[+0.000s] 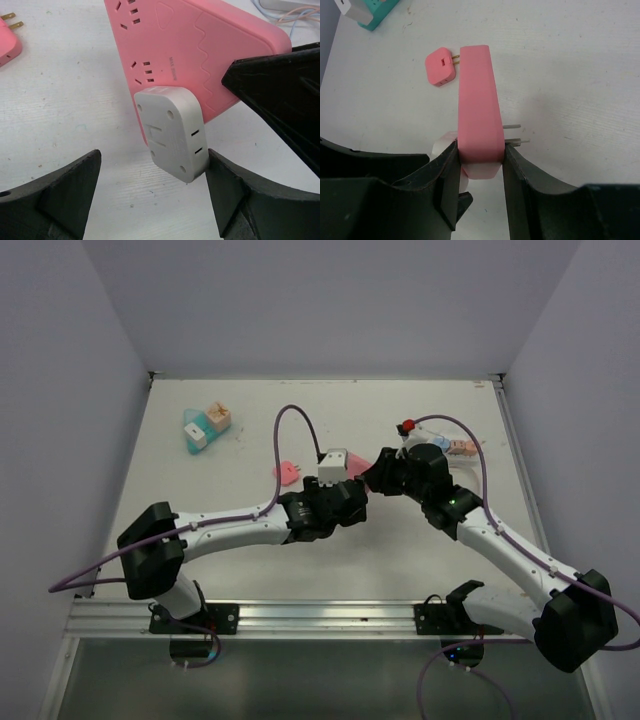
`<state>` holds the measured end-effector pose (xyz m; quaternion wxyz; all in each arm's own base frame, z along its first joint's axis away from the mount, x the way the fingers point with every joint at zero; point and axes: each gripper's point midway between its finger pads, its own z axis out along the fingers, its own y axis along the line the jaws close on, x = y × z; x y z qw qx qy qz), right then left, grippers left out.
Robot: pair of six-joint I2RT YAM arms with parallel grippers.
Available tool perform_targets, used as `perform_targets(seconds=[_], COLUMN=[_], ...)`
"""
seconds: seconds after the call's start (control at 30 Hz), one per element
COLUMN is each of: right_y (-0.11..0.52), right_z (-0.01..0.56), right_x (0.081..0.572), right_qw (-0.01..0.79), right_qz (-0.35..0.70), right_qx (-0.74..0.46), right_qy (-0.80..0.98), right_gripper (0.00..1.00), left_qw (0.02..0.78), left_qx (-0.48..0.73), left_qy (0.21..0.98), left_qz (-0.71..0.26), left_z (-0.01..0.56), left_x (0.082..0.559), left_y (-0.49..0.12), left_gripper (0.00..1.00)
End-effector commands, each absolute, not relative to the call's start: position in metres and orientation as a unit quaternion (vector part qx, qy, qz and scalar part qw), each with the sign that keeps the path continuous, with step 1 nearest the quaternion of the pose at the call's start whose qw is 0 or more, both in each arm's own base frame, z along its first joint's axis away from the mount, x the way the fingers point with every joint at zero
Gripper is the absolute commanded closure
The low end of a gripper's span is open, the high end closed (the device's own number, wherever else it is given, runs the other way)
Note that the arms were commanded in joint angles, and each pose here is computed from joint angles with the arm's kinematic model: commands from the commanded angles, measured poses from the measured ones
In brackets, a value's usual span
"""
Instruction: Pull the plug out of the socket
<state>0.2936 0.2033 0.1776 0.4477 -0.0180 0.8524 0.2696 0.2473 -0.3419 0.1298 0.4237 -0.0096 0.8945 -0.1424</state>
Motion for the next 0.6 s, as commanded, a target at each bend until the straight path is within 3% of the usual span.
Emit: perform_targets(seconds=[0.0,0.43,0.57], right_y=[0.205,0.206,0.206], right_z=[0.211,0.214,0.215], right_x=[0.301,0.300,0.299], right_qw=[0.488,0.491,0.492], right_qz=[0.286,0.289,0.291], right_qx=[-0.012,-0.016,-0.018], right_qy=[0.825,0.822,0.820], right_gripper=[1.00,1.00,1.00], left_qw=[0.455,0.430,0.446], left_qx=[-0.056,-0.116,-0.109], left_qy=[0.881,0.877,0.853], left_qz=[-0.118,-0.179,-0.248], left_z=[0.143,0.135,0.154], left_x=[0.259,0.270,0.275], left_y=[-0.311,-0.269,-0.277], left_gripper=[0.16,0.20,0.16])
